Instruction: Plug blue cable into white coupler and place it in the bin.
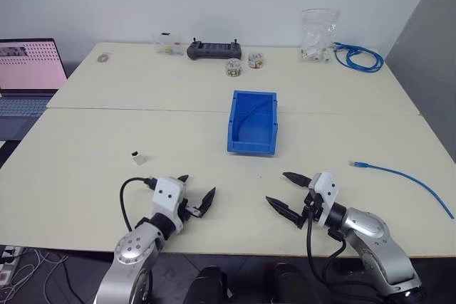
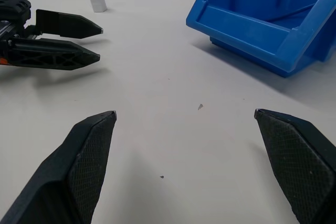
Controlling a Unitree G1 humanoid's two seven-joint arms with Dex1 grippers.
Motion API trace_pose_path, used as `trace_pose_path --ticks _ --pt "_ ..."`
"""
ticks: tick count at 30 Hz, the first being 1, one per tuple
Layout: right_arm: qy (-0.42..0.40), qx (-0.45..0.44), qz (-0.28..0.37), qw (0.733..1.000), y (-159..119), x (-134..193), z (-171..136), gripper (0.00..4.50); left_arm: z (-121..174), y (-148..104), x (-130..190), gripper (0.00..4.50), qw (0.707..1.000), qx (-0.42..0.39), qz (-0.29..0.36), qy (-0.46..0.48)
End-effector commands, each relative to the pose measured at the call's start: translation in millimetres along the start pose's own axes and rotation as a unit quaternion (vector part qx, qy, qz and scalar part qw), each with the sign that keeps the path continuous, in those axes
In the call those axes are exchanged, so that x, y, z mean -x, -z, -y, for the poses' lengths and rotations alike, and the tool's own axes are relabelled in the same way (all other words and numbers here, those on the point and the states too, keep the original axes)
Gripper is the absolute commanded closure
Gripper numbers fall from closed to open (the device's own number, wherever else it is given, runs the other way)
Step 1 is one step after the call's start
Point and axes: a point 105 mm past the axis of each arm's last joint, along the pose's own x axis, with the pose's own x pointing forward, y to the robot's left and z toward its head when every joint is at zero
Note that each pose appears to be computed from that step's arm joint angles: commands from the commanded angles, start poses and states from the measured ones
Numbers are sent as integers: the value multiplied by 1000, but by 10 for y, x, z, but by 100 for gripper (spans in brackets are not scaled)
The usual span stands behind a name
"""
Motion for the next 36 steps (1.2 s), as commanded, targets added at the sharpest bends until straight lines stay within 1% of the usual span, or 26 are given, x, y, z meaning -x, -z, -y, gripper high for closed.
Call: trace_pose_path --ticks 1,4,9,13,16,19,22,24,27,29,31,32,36 --pt "-6 18 17 1000 -104 -1 -1 0 23 -222 -8 2 999 -16 38 7" --pt "-5 18 16 1000 -98 -1 -8 0 24 -207 -13 2 999 -14 32 5" --pt "-2 20 16 1000 -97 0 -5 0 64 -239 -2 2 999 -14 41 22" --pt "-1 23 16 1000 -101 0 -8 0 95 -276 9 2 998 -25 54 39" --pt "16 33 18 999 -129 7 33 0 52 -332 -2 2 997 -24 65 44" --pt "30 44 21 998 -204 50 74 0 112 -456 -27 2 991 -2 84 106" --pt "32 55 3 998 -240 146 45 0 225 -581 -97 2 980 -30 87 179" --pt "53 70 3 996 -300 239 84 0 306 -678 -165 2 970 -47 86 222" --pt "79 84 -18 993 -346 416 206 0 392 -779 -282 2 963 -46 69 257" --pt "102 94 -36 990 -377 566 369 0 522 -867 -316 2 950 -67 69 298" --pt "121 107 -73 984 -383 786 595 0 641 -974 -368 2 939 -85 72 326" --pt "137 99 -96 981 -372 916 739 0 700 -996 -378 2 932 -94 66 343" --pt "170 83 -158 969 -388 1341 1229 0 899 -970 -358 2 903 -134 30 407"
